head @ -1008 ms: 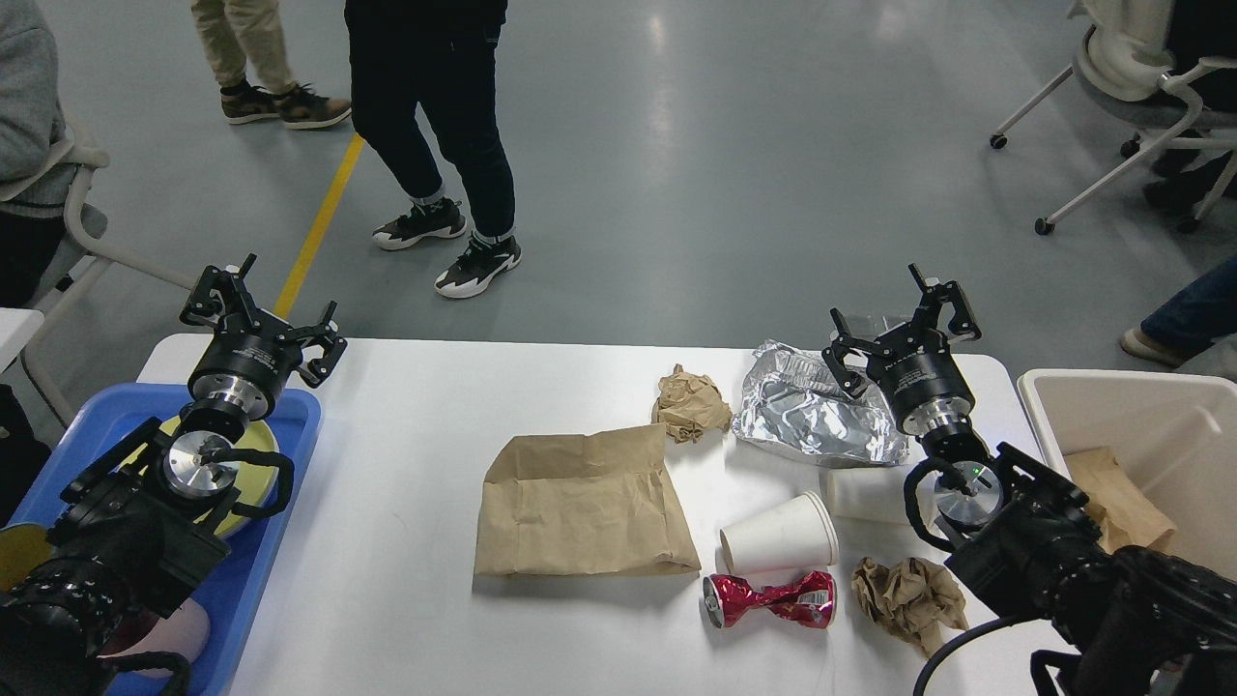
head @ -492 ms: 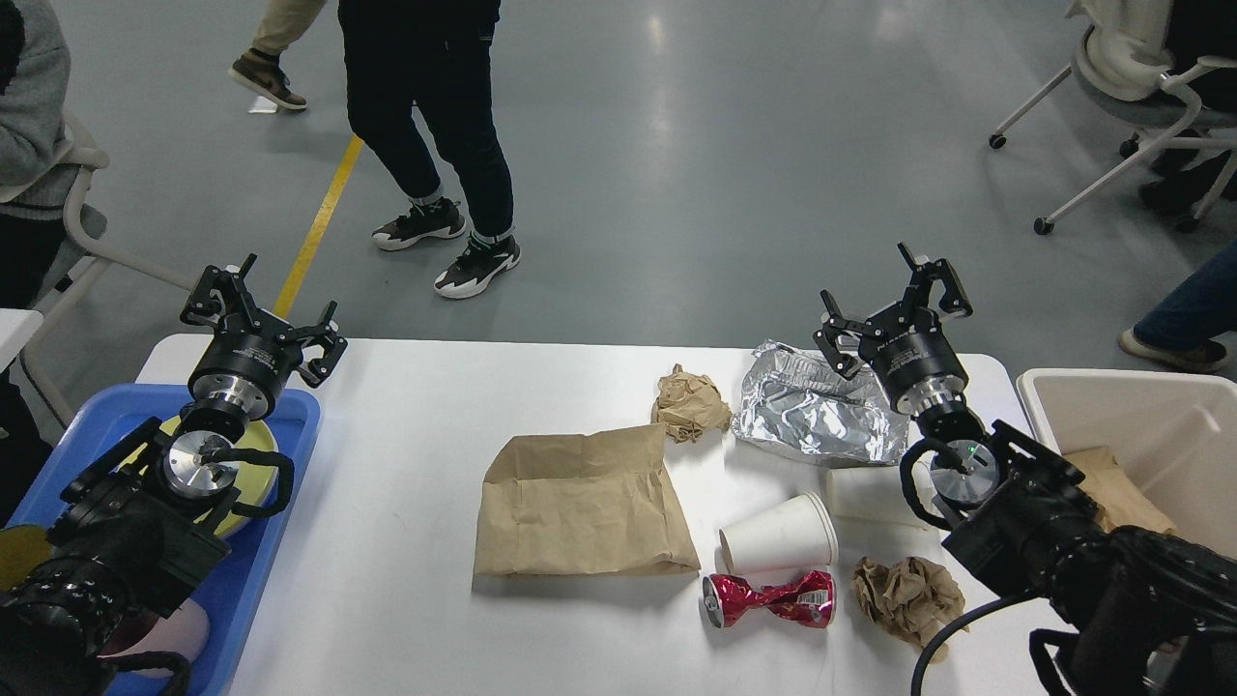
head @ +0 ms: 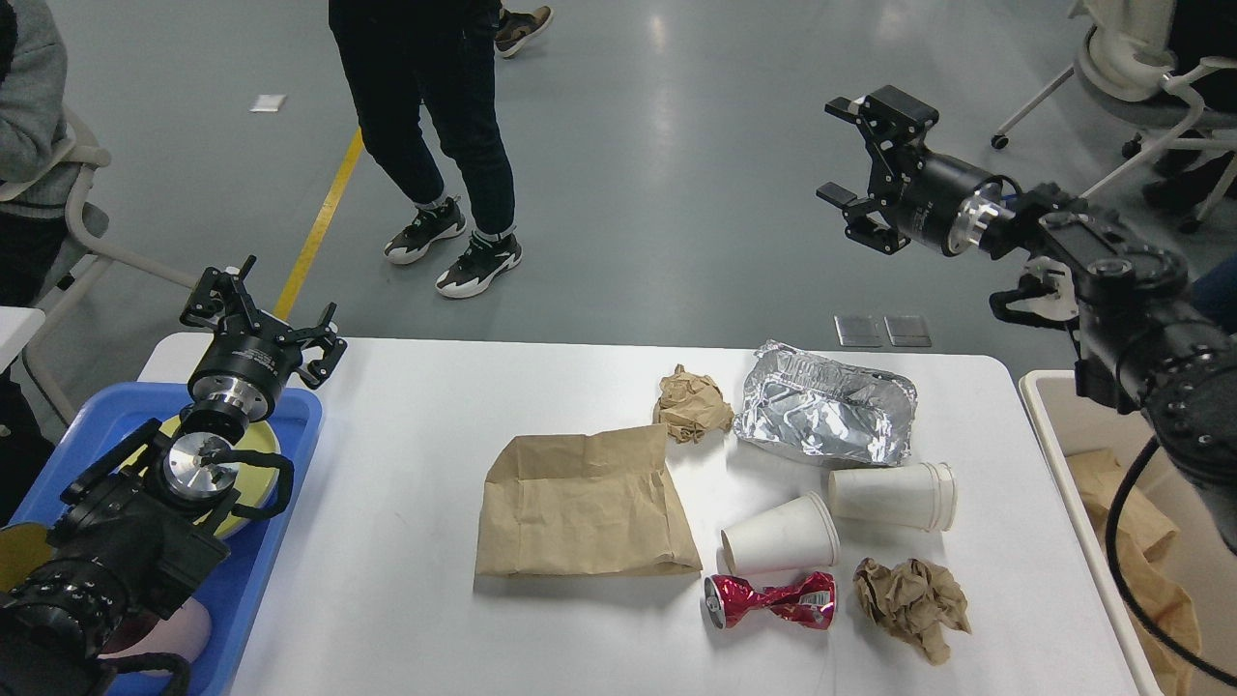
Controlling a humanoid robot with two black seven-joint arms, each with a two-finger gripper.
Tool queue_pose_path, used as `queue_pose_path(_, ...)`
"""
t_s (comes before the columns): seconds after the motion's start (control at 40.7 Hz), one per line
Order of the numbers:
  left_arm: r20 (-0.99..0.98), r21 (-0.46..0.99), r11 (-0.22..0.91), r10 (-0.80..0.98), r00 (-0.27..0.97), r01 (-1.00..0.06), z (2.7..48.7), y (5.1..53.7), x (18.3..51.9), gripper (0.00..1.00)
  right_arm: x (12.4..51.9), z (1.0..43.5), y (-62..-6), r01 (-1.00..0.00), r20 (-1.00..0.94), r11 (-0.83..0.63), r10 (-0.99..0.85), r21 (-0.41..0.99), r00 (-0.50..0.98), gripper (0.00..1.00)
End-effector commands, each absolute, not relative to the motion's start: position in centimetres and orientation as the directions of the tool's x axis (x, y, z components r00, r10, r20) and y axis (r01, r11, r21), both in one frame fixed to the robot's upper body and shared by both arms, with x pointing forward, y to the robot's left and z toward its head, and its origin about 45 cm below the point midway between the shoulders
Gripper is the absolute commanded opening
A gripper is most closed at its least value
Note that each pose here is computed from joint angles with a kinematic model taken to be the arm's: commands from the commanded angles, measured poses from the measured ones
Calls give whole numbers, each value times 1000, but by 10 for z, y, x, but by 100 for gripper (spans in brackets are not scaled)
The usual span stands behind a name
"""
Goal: Tidy desktop
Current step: 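Raise the right gripper up from its rest pose, then move the right gripper over the table toward the brown paper bag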
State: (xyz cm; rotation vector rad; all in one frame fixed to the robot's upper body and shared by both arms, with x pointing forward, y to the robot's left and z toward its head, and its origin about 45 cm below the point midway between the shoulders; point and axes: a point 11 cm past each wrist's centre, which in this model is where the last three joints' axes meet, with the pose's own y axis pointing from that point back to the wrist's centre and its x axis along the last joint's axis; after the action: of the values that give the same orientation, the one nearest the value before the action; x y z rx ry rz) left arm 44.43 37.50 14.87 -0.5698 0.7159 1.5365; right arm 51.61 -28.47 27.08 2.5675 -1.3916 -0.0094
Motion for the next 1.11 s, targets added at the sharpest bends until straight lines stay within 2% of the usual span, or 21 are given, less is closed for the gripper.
queue_pose_path(0.0, -724, 108, -19, 684, -92, -994, 148, 375, 444, 98, 516, 281, -251, -733, 190, -606, -716, 310, 672, 100)
queue_pose_path(0.172, -725, 106, -17, 683, -89, -994, 149, 375, 444, 98, 478, 271, -191, -508, 80, -730, -535, 457, 841, 100)
queue_pose_path(0.246, -725, 104, -17, 683, -87, -994, 149, 375, 444, 98, 444, 245, -182, -376, 7, -727, -455, 574, 890, 100)
queue_pose_path(0.32, -726, 103, -18, 682, -88, -995, 149, 375, 444, 98, 428, 234, -192, -314, -6, -681, -424, 662, 906, 100)
queue_pose_path(0.443, -726, 104, -17, 682, -88, -994, 148, 375, 444, 98, 433, 254, -218, -327, 88, -577, -403, 748, 911, 100)
queue_pose_path(0.565, -725, 105, -16, 683, -87, -994, 148, 375, 444, 98, 458, 332, -206, -431, 268, -549, -354, 716, 896, 100)
queue_pose_path(0.688, -726, 104, -17, 682, -88, -994, 148, 375, 444, 98, 427, 318, -173, -307, 168, -575, -282, 759, 945, 100)
queue_pose_path(0.934, -726, 104, -17, 682, -88, -994, 148, 375, 444, 98, 396, 332, -163, -201, 140, -527, -153, 826, 978, 100)
queue_pose_path(1.082, -726, 103, -18, 682, -88, -994, 148, 375, 444, 98, 383, 325, -149, -155, 128, -494, -88, 855, 988, 100)
